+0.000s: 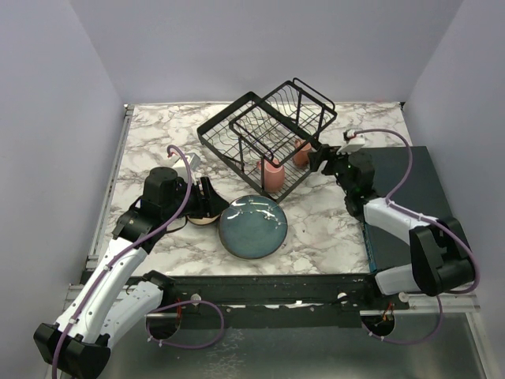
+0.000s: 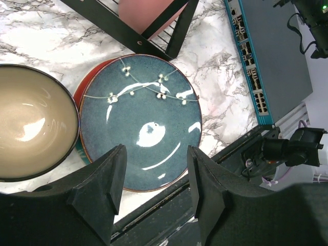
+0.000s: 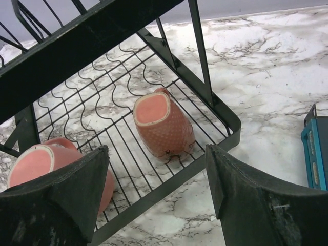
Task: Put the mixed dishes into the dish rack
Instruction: Turn the cup upside down in the dish rack, then move the dish rack to the center of the board.
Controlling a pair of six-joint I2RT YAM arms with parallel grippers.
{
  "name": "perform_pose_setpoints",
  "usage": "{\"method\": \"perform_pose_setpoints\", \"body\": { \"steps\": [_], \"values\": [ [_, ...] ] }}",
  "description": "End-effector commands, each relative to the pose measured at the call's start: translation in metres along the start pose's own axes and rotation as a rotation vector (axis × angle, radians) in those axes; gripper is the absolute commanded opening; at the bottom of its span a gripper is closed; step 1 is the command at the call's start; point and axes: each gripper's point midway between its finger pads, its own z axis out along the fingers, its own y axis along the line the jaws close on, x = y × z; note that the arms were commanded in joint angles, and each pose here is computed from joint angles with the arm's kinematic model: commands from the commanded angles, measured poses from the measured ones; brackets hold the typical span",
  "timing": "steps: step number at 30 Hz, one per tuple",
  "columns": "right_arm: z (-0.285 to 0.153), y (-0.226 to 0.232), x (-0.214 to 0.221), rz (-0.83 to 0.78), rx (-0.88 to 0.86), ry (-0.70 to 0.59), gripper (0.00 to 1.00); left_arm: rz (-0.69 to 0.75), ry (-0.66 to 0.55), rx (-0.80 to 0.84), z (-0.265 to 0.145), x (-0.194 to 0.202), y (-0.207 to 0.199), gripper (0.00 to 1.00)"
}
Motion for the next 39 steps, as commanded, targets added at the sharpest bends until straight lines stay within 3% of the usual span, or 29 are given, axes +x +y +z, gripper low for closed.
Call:
{"method": "perform_pose_setpoints", "body": {
  "steps": [1, 6, 8, 16, 22, 28, 39],
  "values": [
    [-0.012, -0.006, -0.007, 0.001, 0.038, -0.019, 0.81, 0.006, -0.029, -0.02, -0.001, -0.005, 0.005, 0.57],
    [-0.029, -0.008, -0.009, 0.025, 0.054, -0.014, 0.82, 0.006, -0.031, -0.027, 0.0, -0.005, 0.006, 0.58],
    [-0.035, -0.01, -0.01, 0.048, 0.075, -0.003, 0.87, 0.005, -0.031, -0.03, 0.0, -0.005, 0.007, 0.59],
    [-0.065, -0.004, -0.018, 0.088, 0.058, 0.013, 0.94, 0.003, -0.036, -0.049, 0.0, -0.006, 0.01, 0.61],
    [-0.085, 0.008, -0.008, 0.097, 0.008, 0.114, 0.99, -0.006, -0.04, -0.07, 0.001, -0.006, 0.014, 0.64],
    [-0.105, 0.015, 0.01, 0.136, -0.003, 0.277, 1.0, -0.027, -0.03, -0.082, 0.002, -0.004, 0.016, 0.64],
    [-0.135, 0.067, -0.006, 0.218, -0.26, 0.322, 0.94, -0.109, -0.005, -0.069, 0.004, -0.004, 0.009, 0.64]
  ]
}}
